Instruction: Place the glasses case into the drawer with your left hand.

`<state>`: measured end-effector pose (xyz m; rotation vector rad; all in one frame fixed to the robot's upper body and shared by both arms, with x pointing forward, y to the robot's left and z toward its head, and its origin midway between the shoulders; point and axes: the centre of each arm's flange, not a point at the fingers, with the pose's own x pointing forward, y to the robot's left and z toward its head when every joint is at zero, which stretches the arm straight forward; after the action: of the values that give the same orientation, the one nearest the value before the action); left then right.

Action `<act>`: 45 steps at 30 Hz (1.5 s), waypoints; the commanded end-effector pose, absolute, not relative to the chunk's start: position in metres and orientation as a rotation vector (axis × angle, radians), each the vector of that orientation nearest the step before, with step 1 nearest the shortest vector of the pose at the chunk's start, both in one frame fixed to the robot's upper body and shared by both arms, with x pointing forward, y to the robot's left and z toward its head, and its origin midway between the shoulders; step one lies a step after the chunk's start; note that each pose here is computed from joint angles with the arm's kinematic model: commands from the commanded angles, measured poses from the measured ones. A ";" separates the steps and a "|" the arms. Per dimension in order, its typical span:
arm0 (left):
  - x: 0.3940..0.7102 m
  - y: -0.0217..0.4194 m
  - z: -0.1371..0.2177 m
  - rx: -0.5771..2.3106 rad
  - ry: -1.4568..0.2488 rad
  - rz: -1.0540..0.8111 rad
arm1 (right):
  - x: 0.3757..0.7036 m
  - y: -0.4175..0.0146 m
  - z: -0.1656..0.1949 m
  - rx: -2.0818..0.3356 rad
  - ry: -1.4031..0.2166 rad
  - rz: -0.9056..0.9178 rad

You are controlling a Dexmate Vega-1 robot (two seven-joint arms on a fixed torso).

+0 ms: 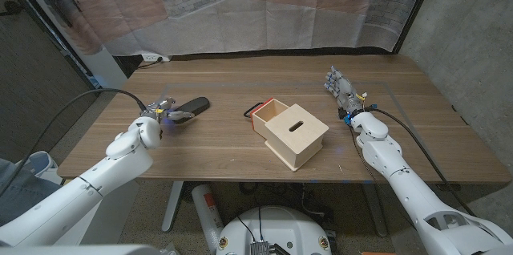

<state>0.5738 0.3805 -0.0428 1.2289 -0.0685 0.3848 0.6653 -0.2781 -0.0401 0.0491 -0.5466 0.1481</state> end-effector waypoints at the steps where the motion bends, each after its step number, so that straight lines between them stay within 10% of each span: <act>1: 0.581 0.379 -0.046 1.220 -0.071 0.360 | 0.663 -0.275 -0.040 0.050 -0.548 0.144; 45: 0.593 0.358 -0.053 1.189 -0.058 0.417 | 0.672 -0.286 -0.047 0.066 -0.535 0.157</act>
<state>0.5918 0.3645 -0.0523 1.2019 -0.0603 0.3819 0.6698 -0.2799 -0.0446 0.0578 -0.5379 0.1573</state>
